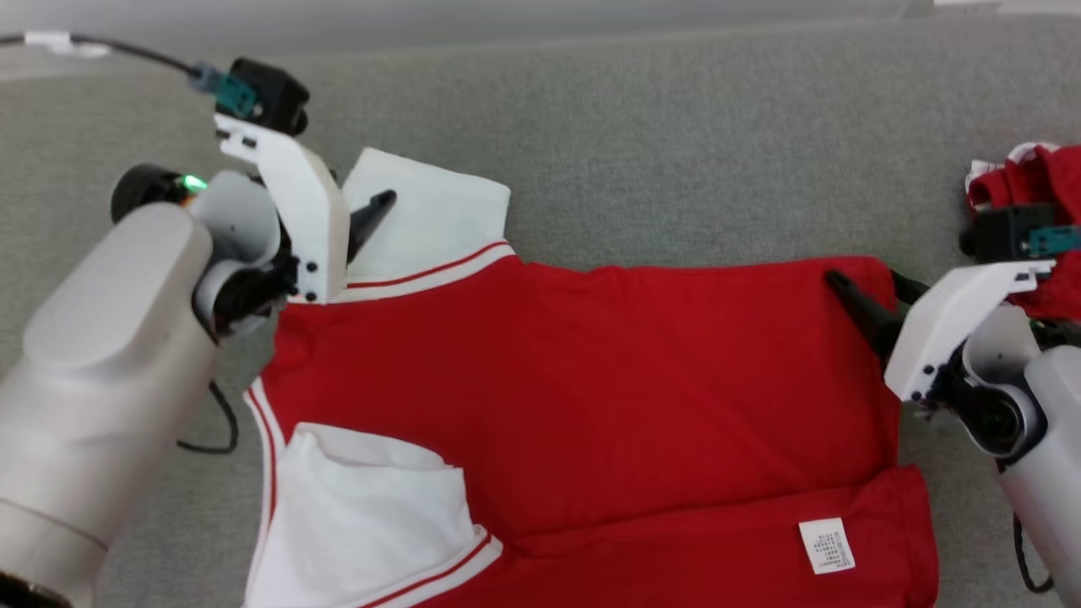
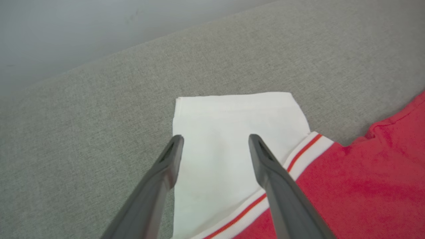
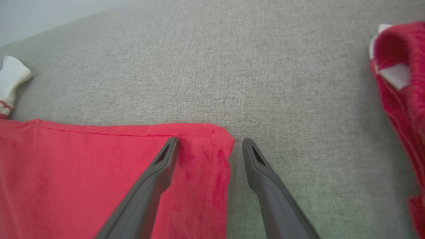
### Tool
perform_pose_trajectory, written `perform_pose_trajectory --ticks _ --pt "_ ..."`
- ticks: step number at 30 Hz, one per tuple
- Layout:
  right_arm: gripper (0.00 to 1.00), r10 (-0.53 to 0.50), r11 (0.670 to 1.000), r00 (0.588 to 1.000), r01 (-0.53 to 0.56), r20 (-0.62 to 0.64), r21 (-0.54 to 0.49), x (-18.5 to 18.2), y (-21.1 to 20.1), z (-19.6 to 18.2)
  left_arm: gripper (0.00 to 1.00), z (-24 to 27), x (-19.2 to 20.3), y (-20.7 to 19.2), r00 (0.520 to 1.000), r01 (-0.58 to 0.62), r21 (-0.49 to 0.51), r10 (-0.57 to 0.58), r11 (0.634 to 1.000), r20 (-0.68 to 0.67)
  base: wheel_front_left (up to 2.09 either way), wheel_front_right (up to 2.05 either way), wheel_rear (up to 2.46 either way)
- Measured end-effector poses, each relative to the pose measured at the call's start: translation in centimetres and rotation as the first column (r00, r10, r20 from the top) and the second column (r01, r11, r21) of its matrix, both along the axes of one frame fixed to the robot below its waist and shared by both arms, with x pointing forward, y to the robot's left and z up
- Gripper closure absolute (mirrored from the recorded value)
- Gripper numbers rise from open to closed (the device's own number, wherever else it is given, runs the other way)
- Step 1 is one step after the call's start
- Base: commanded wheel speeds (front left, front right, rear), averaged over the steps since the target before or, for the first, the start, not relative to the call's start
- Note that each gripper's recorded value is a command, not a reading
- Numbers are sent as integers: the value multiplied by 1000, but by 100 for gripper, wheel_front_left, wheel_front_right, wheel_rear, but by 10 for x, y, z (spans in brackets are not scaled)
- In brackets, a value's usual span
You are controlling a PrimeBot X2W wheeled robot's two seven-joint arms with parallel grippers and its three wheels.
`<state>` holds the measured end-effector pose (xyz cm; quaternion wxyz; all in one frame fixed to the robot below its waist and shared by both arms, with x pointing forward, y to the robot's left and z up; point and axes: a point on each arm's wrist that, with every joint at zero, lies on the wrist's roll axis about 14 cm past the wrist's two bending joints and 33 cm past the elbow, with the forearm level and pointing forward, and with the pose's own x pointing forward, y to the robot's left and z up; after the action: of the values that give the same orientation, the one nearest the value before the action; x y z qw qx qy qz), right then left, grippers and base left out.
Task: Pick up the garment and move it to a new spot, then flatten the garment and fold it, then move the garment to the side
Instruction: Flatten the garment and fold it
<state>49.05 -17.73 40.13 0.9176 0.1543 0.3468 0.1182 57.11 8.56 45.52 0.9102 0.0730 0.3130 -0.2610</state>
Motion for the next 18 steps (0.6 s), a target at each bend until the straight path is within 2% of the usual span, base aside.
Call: perform_pose_trajectory --ticks 4,10,18 --pt "0 10 999 1000 -10 -20 31 10 8 -8 0 -22 16 0 997 15 58 -10 998 -80 0 0 0" --pt "0 25 997 999 -22 -43 72 15 15 -17 0 -47 41 1 991 2 108 12 994 -130 0 0 0" --pt "0 46 996 997 -41 -63 85 13 16 -22 0 -68 54 -4 984 -6 130 29 992 -177 0 0 0"
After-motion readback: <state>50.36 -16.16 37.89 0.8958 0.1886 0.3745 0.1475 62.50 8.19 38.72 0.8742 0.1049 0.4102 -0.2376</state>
